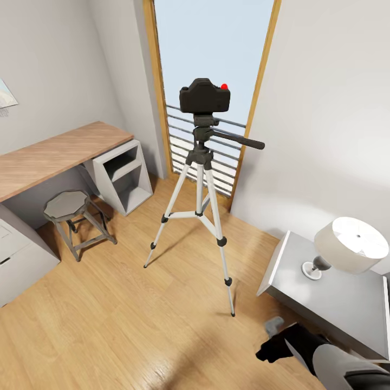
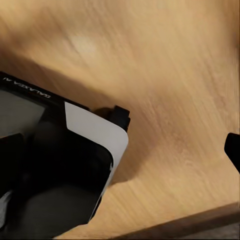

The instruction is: Attach the digital camera to the camera tripod in the bedroom.

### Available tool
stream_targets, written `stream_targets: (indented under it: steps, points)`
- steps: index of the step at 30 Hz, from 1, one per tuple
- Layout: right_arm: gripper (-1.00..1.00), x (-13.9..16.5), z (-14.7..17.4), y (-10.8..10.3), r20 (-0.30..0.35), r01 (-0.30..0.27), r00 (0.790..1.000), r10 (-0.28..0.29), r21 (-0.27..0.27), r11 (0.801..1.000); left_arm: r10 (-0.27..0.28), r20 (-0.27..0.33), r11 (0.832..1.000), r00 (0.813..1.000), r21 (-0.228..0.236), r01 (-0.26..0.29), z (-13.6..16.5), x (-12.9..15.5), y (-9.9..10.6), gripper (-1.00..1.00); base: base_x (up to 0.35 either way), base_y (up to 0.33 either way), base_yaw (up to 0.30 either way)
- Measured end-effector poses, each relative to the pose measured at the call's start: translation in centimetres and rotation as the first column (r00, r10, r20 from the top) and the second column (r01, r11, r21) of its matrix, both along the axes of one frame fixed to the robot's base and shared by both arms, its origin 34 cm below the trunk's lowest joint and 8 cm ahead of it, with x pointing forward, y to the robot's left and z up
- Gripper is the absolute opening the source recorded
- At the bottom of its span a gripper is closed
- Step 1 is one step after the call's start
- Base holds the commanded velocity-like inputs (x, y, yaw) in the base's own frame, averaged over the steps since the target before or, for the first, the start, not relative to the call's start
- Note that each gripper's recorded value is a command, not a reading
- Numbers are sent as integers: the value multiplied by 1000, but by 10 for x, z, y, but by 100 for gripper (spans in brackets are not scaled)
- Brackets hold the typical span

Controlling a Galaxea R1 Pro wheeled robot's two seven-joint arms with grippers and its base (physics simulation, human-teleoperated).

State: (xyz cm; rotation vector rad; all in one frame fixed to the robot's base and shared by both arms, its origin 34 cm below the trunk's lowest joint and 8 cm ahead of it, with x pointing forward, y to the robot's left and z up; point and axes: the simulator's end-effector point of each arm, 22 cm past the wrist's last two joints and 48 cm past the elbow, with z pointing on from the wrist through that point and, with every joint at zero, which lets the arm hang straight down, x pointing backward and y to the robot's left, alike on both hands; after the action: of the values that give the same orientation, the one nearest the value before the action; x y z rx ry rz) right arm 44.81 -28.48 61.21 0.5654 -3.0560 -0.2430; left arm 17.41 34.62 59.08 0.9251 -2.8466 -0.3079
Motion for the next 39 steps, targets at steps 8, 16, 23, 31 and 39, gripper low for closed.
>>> stream_targets:
  steps: [8,16,23,31,39]
  points:
    - [100,-74,-11,-33,-74,9,997,-11,-21,1000,0,-15,1000,1000,-3,0,2,-12,-3,100,0,0,0]
    - [100,-191,-16,-48,-194,40,980,-45,-30,999,0,-28,1000,1000,-7,0,3,-21,-5,100,0,0,0]
    - [100,-239,-15,-51,-216,65,974,-72,-41,997,0,-31,1000,1000,-10,-1,3,-23,-7,100,0,0,0]
    - [100,-264,-15,-56,-160,130,977,-140,-71,989,1,-37,1000,999,-11,-2,4,-28,-8,100,0,0,0]
    - [100,-297,-12,-64,-139,199,967,-214,-114,973,1,-39,1000,999,-11,-1,4,-29,-8,100,0,0,0]
